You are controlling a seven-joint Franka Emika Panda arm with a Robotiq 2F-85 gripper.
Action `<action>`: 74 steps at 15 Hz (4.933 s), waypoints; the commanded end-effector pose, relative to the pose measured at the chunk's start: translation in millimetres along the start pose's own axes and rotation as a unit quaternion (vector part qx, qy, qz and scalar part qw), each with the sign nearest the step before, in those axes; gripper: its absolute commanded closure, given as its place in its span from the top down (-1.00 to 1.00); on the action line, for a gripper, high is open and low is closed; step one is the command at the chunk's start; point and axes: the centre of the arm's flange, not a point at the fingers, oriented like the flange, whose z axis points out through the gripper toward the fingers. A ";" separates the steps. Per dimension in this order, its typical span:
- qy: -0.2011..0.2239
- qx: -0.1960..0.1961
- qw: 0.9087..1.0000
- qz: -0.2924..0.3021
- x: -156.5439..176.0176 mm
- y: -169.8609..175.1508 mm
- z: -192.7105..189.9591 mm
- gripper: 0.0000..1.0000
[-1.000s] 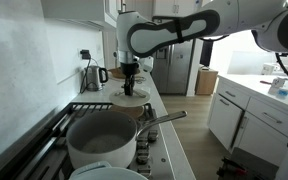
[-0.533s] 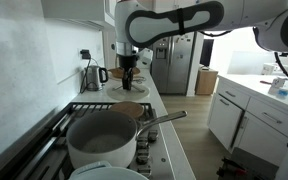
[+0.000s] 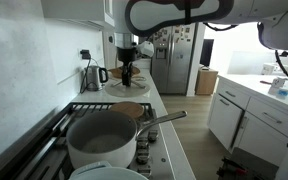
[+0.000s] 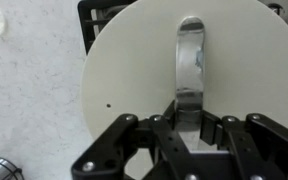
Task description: Cover the pot on the right with the lid on the stove
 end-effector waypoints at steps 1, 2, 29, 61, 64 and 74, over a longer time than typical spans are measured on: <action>-0.007 0.002 1.000 -0.018 -5.7 -12.9 -33.9 -0.95; -0.009 0.003 1.000 -0.021 -5.3 -18.1 -36.5 -0.95; 0.005 0.039 0.984 -0.171 13.4 -153.6 -30.7 -0.95; 0.101 0.028 0.953 -0.285 3.4 -209.4 2.9 -0.95; 0.107 0.023 0.953 -0.283 2.5 -208.7 2.8 -0.95; 0.087 -0.039 0.956 -0.277 -3.5 -199.0 3.4 -0.95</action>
